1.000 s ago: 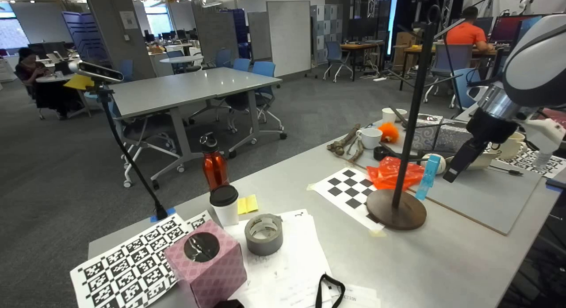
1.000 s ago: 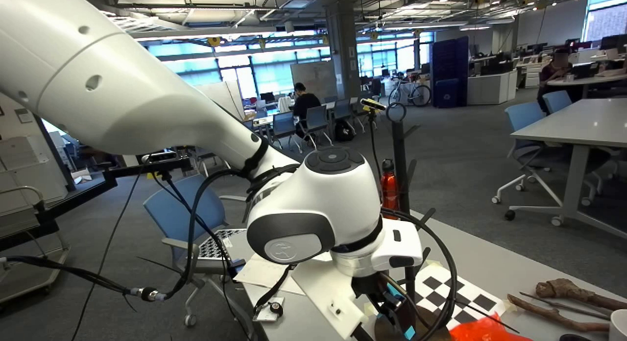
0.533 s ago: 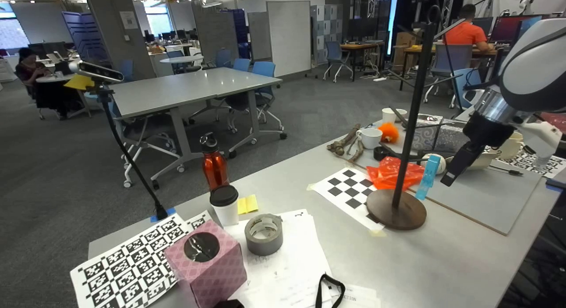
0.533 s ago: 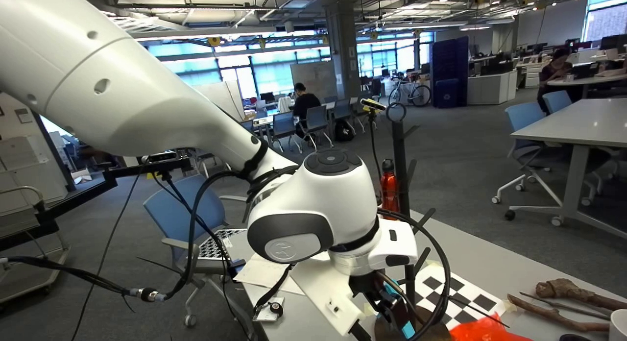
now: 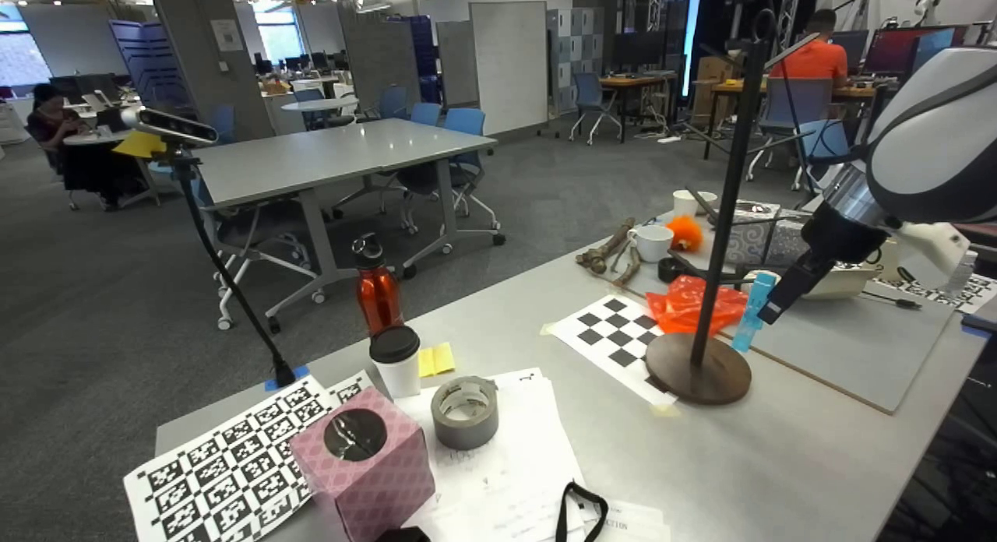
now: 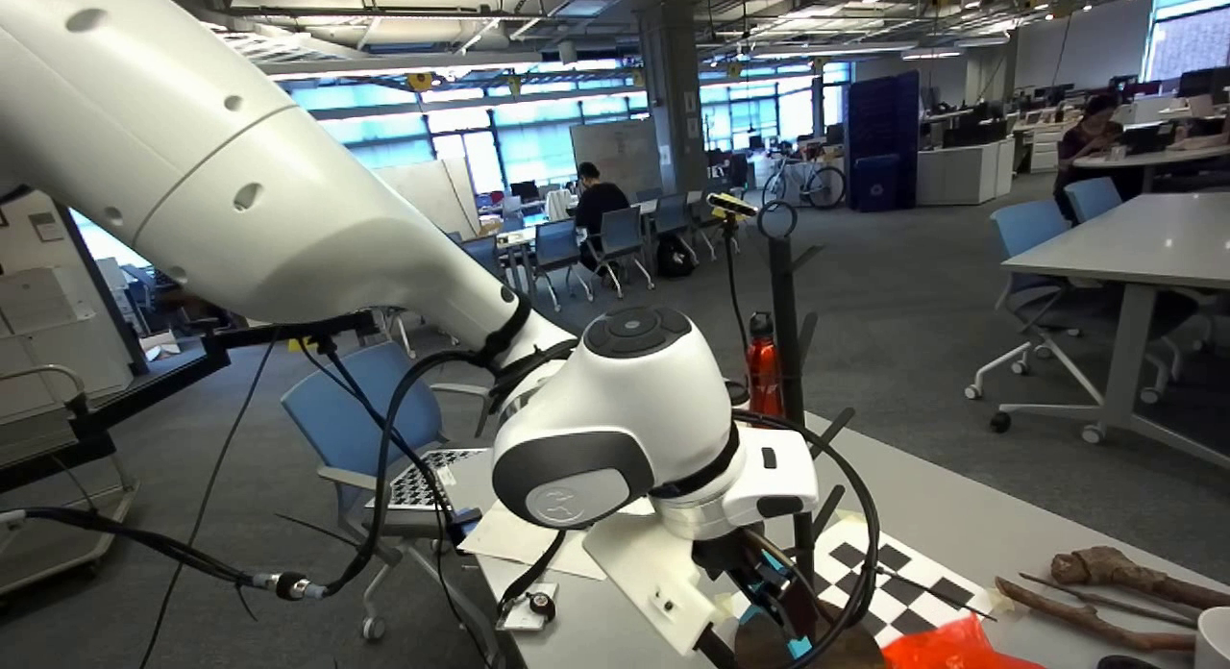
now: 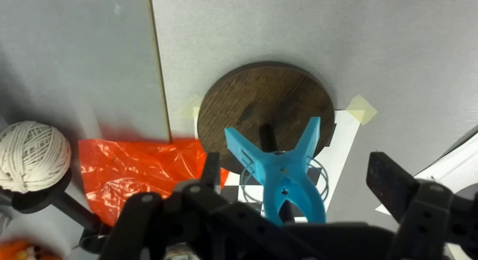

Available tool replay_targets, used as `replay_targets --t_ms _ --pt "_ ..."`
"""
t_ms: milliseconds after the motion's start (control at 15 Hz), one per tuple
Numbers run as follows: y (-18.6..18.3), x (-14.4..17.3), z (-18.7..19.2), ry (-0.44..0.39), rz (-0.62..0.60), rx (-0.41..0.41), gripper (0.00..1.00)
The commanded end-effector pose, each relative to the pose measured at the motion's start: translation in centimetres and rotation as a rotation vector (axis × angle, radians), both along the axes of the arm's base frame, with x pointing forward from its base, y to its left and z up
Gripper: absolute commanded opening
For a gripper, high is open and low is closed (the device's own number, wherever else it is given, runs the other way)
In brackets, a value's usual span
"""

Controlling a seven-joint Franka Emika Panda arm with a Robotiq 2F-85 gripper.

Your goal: Take the object from the stand and put it on the table

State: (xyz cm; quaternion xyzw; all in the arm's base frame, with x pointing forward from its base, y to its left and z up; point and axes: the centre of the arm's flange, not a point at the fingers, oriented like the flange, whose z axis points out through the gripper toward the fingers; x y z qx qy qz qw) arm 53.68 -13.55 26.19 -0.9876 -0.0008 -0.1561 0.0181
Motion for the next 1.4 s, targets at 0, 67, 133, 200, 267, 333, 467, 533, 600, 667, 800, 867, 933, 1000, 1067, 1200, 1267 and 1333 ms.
replay_targets --t_ms 0,67,133,200,267,333,467,533,600,667,800,867,933,1000,1067,1200,1267,1333 --pt "-0.4 1.4 -0.6 -0.034 -0.021 -0.024 1.00" --pt "-0.5 1.6 -0.8 -0.033 -0.019 -0.025 1.00" --pt "-0.5 1.8 -1.0 -0.029 -0.013 -0.021 1.00" --pt "-0.5 2.0 -1.2 -0.027 -0.008 -0.014 1.00" --pt "-0.4 2.3 -1.3 -0.026 -0.004 -0.009 1.00" --pt "-0.3 2.5 -1.4 -0.026 -0.001 -0.008 1.00" --pt "-0.1 3.0 -1.4 -0.031 0.004 -0.013 1.00" --pt "0.0 3.2 -1.4 -0.032 0.006 -0.014 1.00" --pt "0.0 3.4 -1.4 -0.033 0.007 -0.014 1.00" --pt "0.0 3.5 -1.5 -0.032 0.007 -0.015 1.00" --pt "0.0 3.6 -1.7 -0.029 0.007 -0.014 0.83" --pt "-0.1 3.6 -1.8 -0.028 0.005 -0.013 0.74" --pt "-0.1 3.6 -1.8 -0.028 0.003 -0.014 0.66" --pt "-0.1 3.6 -1.8 -0.028 0.002 -0.015 0.58" --pt "-0.2 3.6 -1.7 -0.029 -0.001 -0.014 0.51" --pt "-0.3 3.5 -1.6 -0.031 -0.003 -0.012 0.36" --pt "-0.2 3.3 -1.5 -0.034 -0.004 -0.013 0.36" --pt "-0.2 3.1 -1.3 -0.035 -0.005 -0.016 0.36"
